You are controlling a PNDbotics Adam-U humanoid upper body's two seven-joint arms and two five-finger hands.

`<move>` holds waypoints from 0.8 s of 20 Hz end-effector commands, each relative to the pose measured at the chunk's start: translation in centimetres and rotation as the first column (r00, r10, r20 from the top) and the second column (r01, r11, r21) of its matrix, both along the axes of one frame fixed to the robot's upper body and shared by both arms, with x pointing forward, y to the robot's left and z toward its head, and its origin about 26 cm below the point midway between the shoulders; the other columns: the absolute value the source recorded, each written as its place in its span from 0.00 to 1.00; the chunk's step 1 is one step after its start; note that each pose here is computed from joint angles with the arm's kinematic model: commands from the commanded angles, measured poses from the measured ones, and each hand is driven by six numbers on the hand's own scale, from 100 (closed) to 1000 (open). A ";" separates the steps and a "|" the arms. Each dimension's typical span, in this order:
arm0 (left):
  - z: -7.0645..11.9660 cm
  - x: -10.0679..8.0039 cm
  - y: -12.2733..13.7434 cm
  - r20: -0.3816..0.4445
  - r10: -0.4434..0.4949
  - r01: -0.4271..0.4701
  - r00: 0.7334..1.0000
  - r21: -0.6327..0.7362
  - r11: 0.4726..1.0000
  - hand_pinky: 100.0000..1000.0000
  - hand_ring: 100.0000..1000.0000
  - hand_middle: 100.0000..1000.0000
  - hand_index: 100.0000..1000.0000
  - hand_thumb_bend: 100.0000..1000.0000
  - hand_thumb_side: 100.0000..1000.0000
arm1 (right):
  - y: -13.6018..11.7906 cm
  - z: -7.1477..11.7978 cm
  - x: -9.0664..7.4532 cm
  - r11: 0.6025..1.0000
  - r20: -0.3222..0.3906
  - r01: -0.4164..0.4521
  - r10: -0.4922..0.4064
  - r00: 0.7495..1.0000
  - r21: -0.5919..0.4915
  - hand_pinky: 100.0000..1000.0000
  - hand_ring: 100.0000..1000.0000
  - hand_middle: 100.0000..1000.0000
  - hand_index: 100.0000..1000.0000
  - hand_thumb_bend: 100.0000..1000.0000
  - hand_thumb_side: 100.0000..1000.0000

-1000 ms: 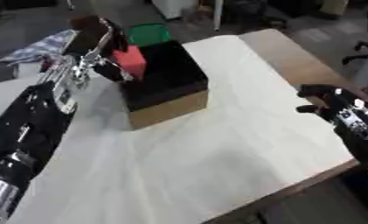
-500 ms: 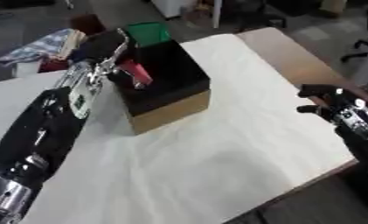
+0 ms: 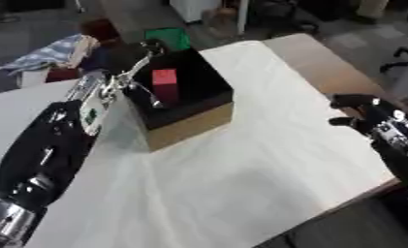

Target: Pick up objects on the table and place them in the box.

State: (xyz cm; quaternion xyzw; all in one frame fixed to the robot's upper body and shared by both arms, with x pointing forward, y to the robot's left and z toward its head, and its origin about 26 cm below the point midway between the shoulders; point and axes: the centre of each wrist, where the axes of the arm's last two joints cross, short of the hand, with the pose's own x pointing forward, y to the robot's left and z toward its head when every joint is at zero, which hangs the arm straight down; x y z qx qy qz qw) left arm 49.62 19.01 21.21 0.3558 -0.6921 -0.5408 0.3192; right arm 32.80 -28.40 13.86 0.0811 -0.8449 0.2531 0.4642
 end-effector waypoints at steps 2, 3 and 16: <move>2.6 -0.5 1.1 0.063 -0.024 0.027 0.998 -0.035 0.999 0.69 0.76 0.75 0.78 0.79 0.06 | -0.2 0.7 -0.1 1.000 0.022 -0.004 0.004 1.000 -0.003 0.77 1.00 0.72 0.82 0.00 0.67; 3.0 -0.6 1.3 0.071 -0.031 0.035 0.997 -0.053 0.998 0.67 0.73 0.71 0.76 0.79 0.06 | -0.2 0.6 -0.2 1.000 0.021 -0.001 0.001 1.000 -0.004 0.77 1.00 0.72 0.82 0.00 0.67; 8.0 -5.0 6.2 0.175 -0.029 0.084 0.984 -0.313 0.946 0.58 0.62 0.57 0.69 0.79 0.06 | -1.4 -0.3 -0.8 0.999 -0.001 0.052 -0.052 0.999 0.003 0.77 1.00 0.72 0.82 0.00 0.66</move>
